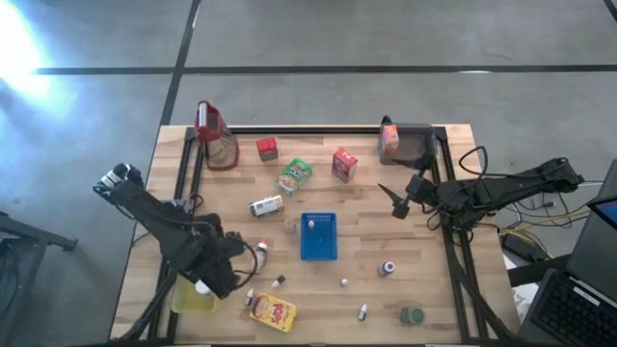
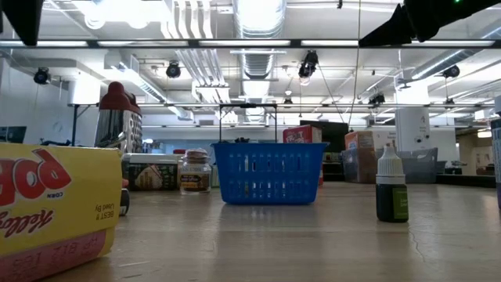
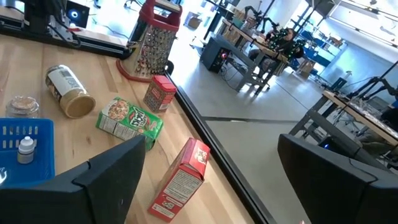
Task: Pick & Place Kitchen Items
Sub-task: Put the white seasoning bottle into the yellow bin
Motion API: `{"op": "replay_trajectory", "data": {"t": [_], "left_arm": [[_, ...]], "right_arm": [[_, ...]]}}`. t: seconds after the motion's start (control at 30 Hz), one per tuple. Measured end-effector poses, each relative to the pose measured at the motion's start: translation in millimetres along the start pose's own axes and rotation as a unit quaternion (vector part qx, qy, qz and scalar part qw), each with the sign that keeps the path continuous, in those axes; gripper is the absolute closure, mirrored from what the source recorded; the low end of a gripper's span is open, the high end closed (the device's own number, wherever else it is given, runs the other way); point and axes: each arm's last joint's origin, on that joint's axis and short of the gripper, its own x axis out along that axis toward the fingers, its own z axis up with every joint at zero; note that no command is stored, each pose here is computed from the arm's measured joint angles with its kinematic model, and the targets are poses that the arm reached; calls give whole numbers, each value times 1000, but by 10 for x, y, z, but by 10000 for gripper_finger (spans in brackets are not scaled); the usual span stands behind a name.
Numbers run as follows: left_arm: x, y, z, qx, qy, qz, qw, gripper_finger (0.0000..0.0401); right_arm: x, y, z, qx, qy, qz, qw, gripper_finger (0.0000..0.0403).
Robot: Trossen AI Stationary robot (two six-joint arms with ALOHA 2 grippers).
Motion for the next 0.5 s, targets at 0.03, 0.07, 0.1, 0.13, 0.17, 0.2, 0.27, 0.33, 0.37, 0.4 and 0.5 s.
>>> {"op": "replay_trajectory", "data": {"t": [0.03,0.07,0.1,0.13,0.17,0.2,0.27,0.33,0.37,0.4,0.5], "left_arm": [[28,20,-23,1,10,14,1000,136],[59,30,-41,1,18,24,1000,136],[99,25,-57,4,24,28,999,136],[143,18,-71,7,30,30,999,136],[190,10,-90,17,37,31,999,136],[242,-1,-110,24,48,30,998,136],[350,-4,-159,36,74,36,996,136],[451,10,-212,39,102,46,993,136],[493,15,-237,40,115,48,991,136],[532,22,-261,41,128,50,990,136],[631,25,-314,42,152,50,986,136]], "right_arm": [[0,0,0,0,0,0,1000,39],[0,0,0,0,0,0,1000,39],[0,0,0,0,0,0,1000,39],[0,0,0,0,0,0,1000,39],[0,0,0,0,0,0,1000,39],[0,1,0,0,0,0,1000,39],[0,1,0,2,0,0,1000,39],[0,1,0,1,0,0,1000,39],[0,1,0,0,0,0,1000,39],[0,1,0,0,0,0,1000,39],[1,1,0,2,0,0,1000,39]]}}
